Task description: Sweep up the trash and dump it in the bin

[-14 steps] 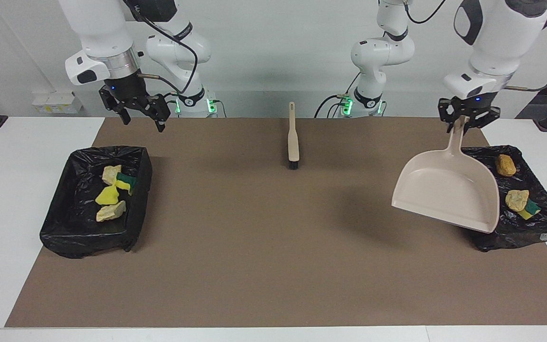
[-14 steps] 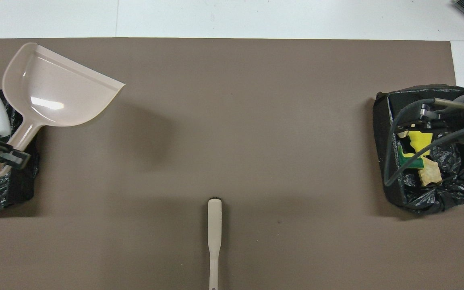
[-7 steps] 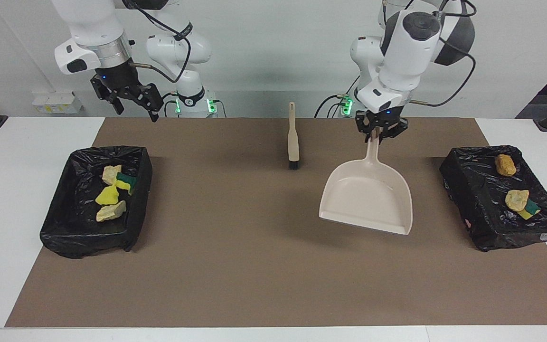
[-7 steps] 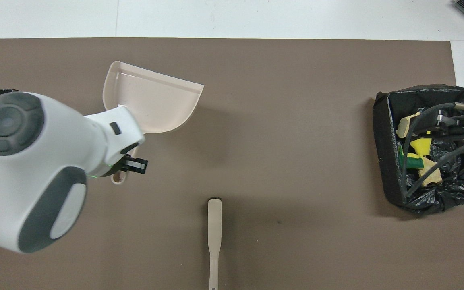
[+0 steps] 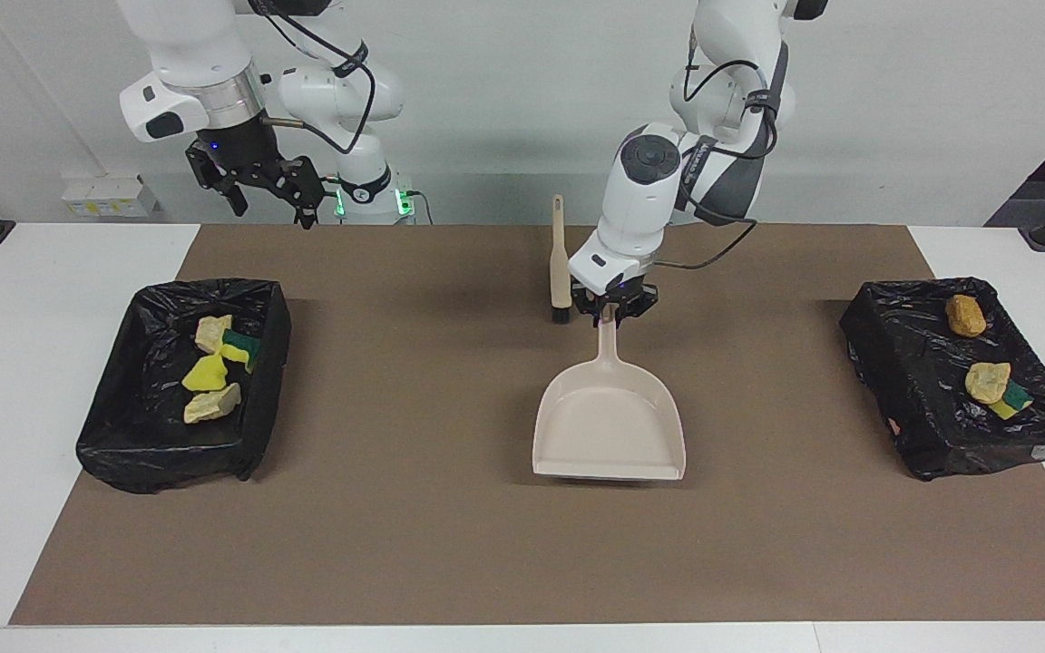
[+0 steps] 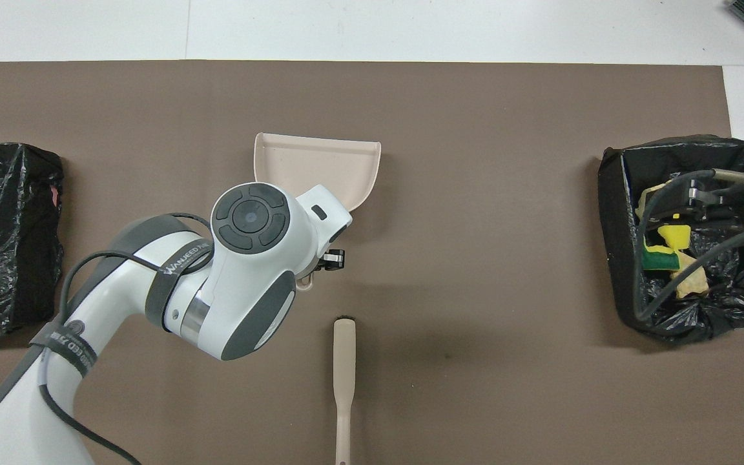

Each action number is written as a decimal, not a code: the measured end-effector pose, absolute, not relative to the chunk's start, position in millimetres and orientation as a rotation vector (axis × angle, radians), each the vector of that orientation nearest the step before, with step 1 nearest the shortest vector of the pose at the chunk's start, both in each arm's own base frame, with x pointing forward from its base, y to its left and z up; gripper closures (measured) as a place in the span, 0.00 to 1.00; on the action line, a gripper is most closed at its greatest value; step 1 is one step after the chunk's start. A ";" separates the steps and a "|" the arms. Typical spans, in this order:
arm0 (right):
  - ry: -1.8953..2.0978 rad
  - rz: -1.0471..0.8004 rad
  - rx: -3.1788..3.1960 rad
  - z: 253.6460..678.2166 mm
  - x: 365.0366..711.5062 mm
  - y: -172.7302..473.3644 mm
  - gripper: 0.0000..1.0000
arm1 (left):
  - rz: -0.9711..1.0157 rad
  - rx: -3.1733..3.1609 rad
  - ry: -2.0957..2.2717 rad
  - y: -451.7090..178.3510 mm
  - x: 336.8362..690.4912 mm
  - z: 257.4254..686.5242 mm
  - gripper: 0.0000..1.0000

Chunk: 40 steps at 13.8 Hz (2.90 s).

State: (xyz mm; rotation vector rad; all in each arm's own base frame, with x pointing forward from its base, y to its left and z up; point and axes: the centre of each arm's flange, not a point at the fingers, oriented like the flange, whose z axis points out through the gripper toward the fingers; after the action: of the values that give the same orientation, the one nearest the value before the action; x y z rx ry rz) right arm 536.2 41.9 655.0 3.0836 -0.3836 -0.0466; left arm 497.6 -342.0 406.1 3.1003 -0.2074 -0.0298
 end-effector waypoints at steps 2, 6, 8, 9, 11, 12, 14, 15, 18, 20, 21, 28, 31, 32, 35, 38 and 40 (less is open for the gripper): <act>-0.390 -0.047 3.083 655.0 536.4 39.6 0.00 | -0.009 3.089 -0.211 -349.1 497.5 396.8 0.67; -0.395 -0.047 3.083 655.0 536.5 38.0 0.00 | -0.018 3.092 -0.201 -364.6 477.8 377.4 0.67; -0.401 -0.047 3.082 654.9 536.7 36.1 0.00 | -0.002 3.086 -0.164 -369.1 471.5 369.6 0.67; -0.402 -0.047 3.082 654.9 536.7 35.6 0.00 | -0.006 3.088 -0.158 -368.3 470.0 366.2 0.67; -0.402 -0.047 3.082 654.9 536.7 35.7 0.00 | -0.016 3.092 -0.151 -365.7 468.1 360.4 0.67; -0.402 -0.047 3.082 654.9 536.7 35.6 0.00 | -0.020 3.094 -0.149 -364.9 467.1 357.7 0.67; -0.361 -0.048 3.088 654.9 536.8 34.8 0.00 | -0.024 3.095 -0.148 -364.1 465.9 355.1 0.67; -0.338 -0.049 3.091 654.9 536.8 34.2 0.00 | -0.023 3.095 -0.148 -364.1 466.0 355.2 0.67; -0.322 -0.051 3.092 654.3 537.2 33.5 0.00 | -0.019 3.094 -0.142 -363.7 466.4 357.0 0.39; -0.320 -0.051 3.092 654.2 537.2 33.5 0.00 | -0.010 3.094 -0.124 -359.3 469.8 363.6 0.13; -0.320 -0.051 3.092 654.2 537.2 33.5 0.00 | -0.006 3.096 -0.104 -354.6 474.9 370.6 0.03; -0.320 -0.051 3.093 654.2 537.2 33.4 0.00 | 0.037 3.091 0.141 -243.5 546.6 410.1 0.00; -0.321 -0.051 3.092 654.2 537.3 33.3 0.00 | -0.028 3.116 0.045 -184.1 560.7 415.9 0.00; -0.321 -0.051 3.092 654.2 537.3 33.3 0.00 | -0.037 3.119 0.013 -162.4 563.0 426.8 0.00; -0.321 -0.051 3.092 654.2 537.3 33.3 0.00 | -0.121 3.148 -0.042 -108.7 556.9 466.1 0.00; -0.322 -0.051 3.092 654.2 537.3 33.0 0.00 | -0.150 3.189 -0.057 -84.3 556.4 516.3 0.00; -0.323 -0.051 3.092 654.2 537.3 32.6 0.00 | -0.163 3.196 -0.026 -72.5 555.4 555.9 0.00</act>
State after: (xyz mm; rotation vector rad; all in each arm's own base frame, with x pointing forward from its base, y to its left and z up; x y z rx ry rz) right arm 537.3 32.6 654.2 3.0923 -0.3225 -0.0510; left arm 555.4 -72.5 555.9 3.1958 -0.0256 -0.1627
